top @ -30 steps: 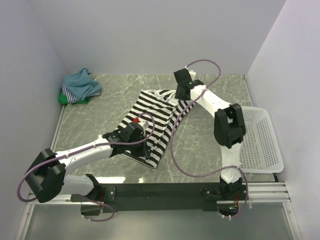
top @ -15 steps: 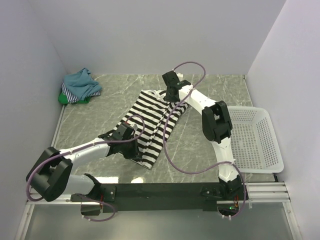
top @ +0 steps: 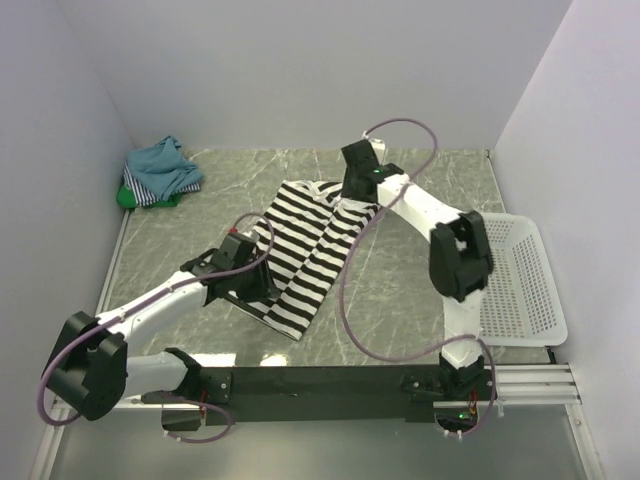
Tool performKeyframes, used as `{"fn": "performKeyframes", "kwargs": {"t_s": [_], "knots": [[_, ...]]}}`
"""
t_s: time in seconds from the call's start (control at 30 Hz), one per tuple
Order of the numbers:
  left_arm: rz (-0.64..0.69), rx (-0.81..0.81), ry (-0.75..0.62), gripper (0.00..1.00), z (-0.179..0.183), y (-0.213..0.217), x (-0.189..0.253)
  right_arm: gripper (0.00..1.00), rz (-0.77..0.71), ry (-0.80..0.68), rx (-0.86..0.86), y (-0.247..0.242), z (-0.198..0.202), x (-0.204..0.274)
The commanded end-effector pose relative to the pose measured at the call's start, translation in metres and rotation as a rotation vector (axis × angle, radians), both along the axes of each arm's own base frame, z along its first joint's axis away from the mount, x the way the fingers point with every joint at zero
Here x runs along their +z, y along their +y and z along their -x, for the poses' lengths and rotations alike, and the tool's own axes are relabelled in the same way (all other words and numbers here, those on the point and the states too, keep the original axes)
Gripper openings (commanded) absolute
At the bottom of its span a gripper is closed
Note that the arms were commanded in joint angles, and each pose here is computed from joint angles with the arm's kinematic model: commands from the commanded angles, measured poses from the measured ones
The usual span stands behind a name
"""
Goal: Fold and stack the tank tops
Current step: Fold the tank top
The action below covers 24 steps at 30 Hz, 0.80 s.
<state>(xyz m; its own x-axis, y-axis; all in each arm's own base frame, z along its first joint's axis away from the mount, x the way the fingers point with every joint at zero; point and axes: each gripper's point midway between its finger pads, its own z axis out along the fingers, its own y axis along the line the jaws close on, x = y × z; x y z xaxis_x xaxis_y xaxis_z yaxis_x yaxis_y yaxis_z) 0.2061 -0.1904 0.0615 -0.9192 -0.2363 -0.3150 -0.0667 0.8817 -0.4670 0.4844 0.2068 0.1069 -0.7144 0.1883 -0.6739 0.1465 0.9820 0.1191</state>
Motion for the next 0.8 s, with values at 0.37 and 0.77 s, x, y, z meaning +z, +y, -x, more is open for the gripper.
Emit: {"fn": "performKeyframes", "kwargs": {"t_s": [0.37,0.77], "knots": [[0.019,0.394,-0.089,0.29,-0.069,0.049,0.022,0.47,-0.24,0.067,0.287,0.087,0.163,-0.002],[0.006,0.56,-0.047,0.28,-0.104,0.074,0.001,0.47,-0.134,0.188,0.579,0.166,0.277,-0.052]]}}
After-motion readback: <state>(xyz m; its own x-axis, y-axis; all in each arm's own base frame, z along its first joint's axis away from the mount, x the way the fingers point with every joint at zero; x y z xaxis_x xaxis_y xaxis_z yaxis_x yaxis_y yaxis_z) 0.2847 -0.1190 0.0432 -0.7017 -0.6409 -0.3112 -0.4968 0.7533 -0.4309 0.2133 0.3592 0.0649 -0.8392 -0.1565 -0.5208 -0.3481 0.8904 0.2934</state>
